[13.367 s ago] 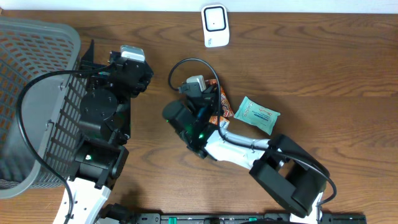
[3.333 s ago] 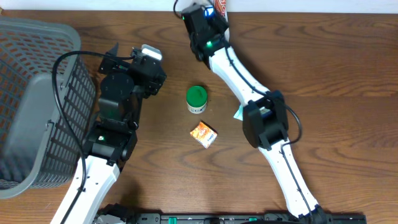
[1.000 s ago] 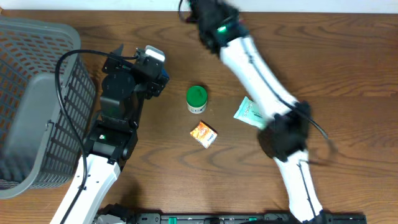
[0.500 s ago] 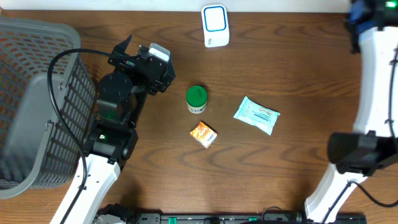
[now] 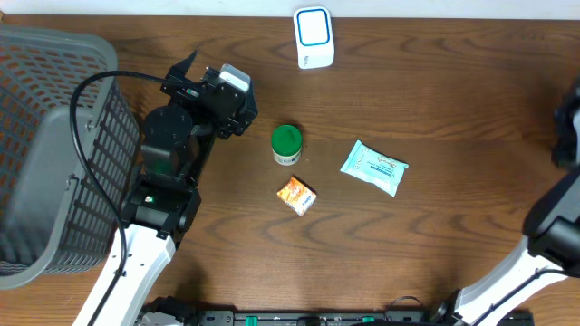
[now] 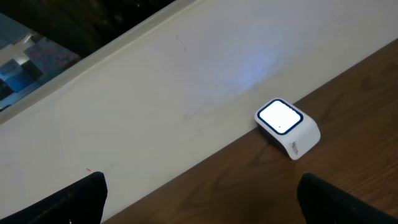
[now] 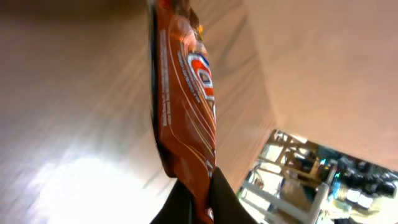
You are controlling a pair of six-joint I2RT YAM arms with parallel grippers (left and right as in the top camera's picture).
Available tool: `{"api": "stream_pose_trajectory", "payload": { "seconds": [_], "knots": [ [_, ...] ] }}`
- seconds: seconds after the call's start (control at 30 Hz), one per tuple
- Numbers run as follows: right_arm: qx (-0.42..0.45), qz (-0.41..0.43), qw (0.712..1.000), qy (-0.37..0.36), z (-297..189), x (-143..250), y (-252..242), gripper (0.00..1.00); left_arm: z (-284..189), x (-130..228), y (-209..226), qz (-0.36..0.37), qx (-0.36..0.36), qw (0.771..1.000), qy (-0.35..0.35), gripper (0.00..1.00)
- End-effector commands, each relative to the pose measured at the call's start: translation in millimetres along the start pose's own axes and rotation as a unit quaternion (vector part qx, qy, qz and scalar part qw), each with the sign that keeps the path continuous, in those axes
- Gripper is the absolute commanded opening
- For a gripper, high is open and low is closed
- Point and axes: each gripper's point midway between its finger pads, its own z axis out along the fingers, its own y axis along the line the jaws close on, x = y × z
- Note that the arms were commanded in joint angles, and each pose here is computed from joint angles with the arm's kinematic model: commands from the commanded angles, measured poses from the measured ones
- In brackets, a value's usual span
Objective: Scan the item barcode
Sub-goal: 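Carry the red bar away to the right side of the table, then reach the right gripper to the light-green wipes pack and grasp it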
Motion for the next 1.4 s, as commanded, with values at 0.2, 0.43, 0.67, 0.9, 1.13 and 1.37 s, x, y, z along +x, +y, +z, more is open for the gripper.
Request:
{"api": "stream_pose_trajectory", "payload": {
  "seconds": [0.2, 0.43, 0.67, 0.9, 1.13, 1.37],
  "knots": [
    [-0.280, 0.023, 0.959, 0.026, -12, 8, 64, 0.99, 2, -2, 1, -0.003, 0.000, 1.000, -0.002, 0.98],
    [-0.666, -0.046, 0.744, 0.021, -168, 21, 147, 0.99, 2, -2, 2, -0.003, 0.000, 1.000, -0.003, 0.98],
    [-0.698, -0.110, 0.690, 0.157, -209, 105, 218, 0.99, 1, -11, -16, -0.003, 0.051, 0.998, -0.028, 0.98],
    [-0.610, -0.116, 0.757, 0.205, -176, 176, 303, 0.99, 1, -11, -17, -0.003, 0.053, 0.998, -0.029, 0.98],
    [-0.545, -0.095, 0.808, 0.204, -159, 195, 324, 0.94, 1, -11, -17, -0.003, 0.053, 0.998, -0.029, 0.98],
    [-0.494, -0.086, 0.844, 0.190, -139, 195, 320, 0.01, 1, -11, -17, -0.003, 0.053, 0.998, -0.029, 0.98]
  ]
}}
